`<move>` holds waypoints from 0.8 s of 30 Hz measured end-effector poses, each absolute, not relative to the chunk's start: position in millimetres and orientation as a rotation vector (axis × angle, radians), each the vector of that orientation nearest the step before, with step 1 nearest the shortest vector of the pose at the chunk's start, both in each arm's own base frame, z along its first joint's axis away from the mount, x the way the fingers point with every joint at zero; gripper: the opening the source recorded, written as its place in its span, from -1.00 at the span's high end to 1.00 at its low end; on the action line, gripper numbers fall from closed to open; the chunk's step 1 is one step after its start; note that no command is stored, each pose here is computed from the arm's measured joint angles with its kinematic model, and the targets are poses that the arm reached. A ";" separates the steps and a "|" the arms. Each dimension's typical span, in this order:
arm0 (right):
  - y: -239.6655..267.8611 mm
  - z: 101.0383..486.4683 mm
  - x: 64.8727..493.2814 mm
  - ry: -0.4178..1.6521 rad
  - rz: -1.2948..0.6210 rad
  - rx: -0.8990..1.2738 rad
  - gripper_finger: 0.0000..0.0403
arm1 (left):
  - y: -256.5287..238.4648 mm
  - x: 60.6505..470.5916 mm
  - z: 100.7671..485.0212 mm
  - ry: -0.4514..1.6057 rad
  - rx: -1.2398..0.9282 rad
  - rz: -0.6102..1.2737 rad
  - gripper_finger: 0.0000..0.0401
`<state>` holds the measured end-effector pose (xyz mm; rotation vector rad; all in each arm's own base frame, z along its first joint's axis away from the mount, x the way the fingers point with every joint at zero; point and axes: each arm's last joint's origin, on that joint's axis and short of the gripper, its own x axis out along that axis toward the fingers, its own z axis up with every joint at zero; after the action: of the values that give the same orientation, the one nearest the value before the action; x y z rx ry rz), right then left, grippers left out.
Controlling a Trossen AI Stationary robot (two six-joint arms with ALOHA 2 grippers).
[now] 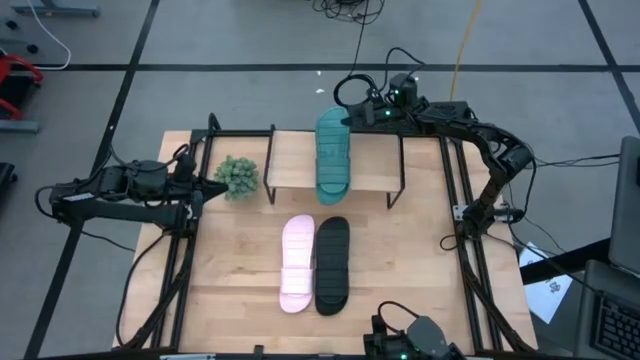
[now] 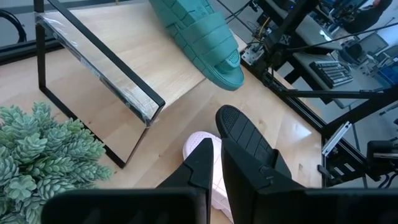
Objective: Pick and place slides into the shelf
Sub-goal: Put the pair of green slides on the shelf
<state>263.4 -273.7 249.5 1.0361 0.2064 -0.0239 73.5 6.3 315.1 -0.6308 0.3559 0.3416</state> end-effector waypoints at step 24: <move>-273.6 248.8 260.4 0.216 -0.090 1.038 0.68 | 6.7 73.4 315.2 0.356 -0.589 0.350 0.84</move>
<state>260.4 -273.6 248.8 1.0384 0.2157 -0.0905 73.4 6.7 315.2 -0.5887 0.3558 0.3505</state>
